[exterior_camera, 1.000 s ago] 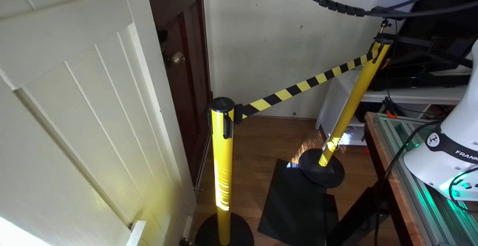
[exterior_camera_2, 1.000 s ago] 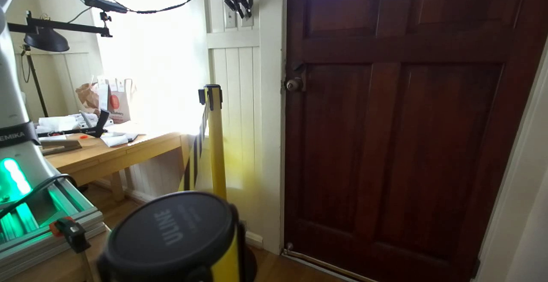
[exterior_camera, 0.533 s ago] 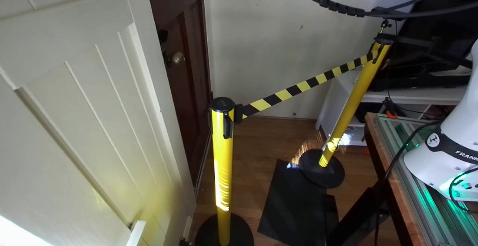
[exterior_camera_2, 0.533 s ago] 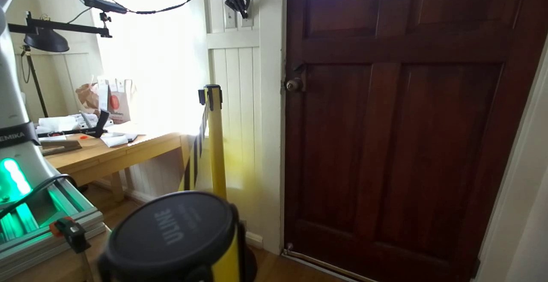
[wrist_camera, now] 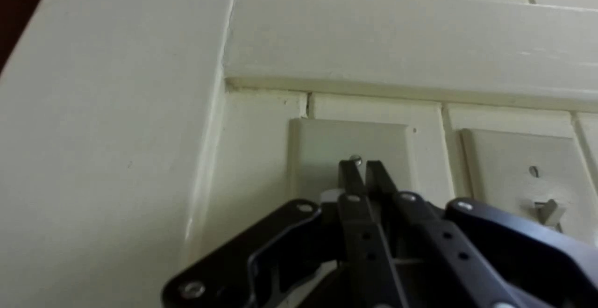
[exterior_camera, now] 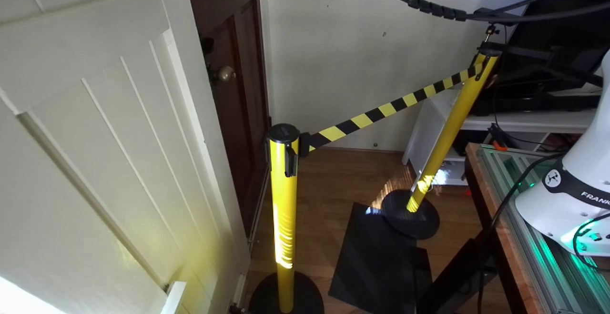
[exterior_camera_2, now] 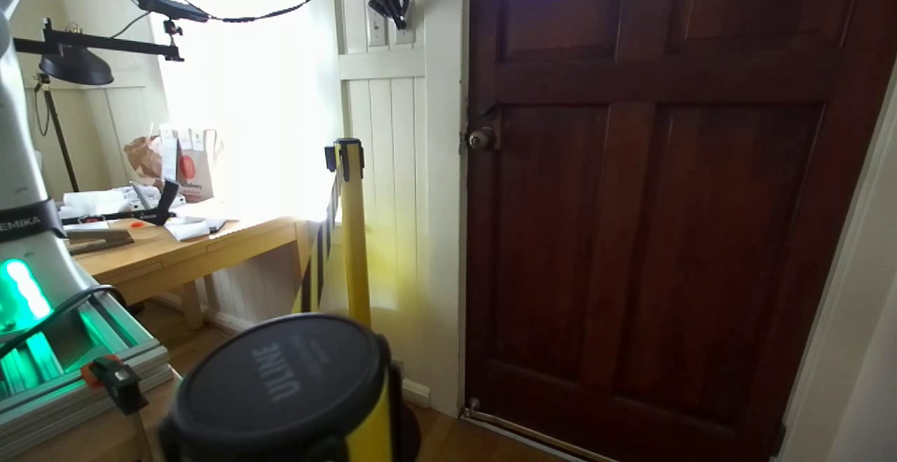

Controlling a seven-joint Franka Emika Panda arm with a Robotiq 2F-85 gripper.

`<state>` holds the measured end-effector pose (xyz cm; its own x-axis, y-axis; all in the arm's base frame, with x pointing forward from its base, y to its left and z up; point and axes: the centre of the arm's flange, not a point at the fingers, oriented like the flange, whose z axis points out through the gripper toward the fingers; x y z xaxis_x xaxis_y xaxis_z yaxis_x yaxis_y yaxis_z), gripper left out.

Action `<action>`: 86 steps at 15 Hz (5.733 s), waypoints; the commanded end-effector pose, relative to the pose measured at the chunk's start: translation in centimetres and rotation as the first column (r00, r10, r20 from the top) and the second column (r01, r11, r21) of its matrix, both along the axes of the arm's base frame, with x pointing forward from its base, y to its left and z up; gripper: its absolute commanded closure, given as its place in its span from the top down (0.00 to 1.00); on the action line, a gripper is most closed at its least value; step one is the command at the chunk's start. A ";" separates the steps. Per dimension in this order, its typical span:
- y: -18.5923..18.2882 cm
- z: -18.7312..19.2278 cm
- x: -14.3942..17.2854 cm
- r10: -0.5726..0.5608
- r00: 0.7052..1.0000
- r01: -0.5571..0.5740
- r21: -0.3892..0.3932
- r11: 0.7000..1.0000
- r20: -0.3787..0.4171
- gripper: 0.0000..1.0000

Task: Flip up the light switch

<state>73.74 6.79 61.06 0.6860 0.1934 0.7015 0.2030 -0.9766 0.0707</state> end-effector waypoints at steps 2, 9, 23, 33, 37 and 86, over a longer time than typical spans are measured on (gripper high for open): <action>0.6 5.1 -0.3 0.000 0.997 0.000 -0.005 1.000 0.080 0.02; 0.9 6.2 -0.9 -0.012 0.998 0.012 -0.003 1.000 0.066 0.33; 4.5 7.9 -5.7 -0.004 0.977 -0.011 -0.069 0.998 -0.215 1.00; 9.8 3.3 -1.7 -0.017 0.988 0.016 -0.012 1.000 -0.150 0.73; 10.5 2.7 -1.0 -0.072 0.989 0.074 0.015 0.997 -0.128 0.57; 11.3 7.9 -2.4 -0.110 0.993 0.113 0.079 0.990 -0.031 0.39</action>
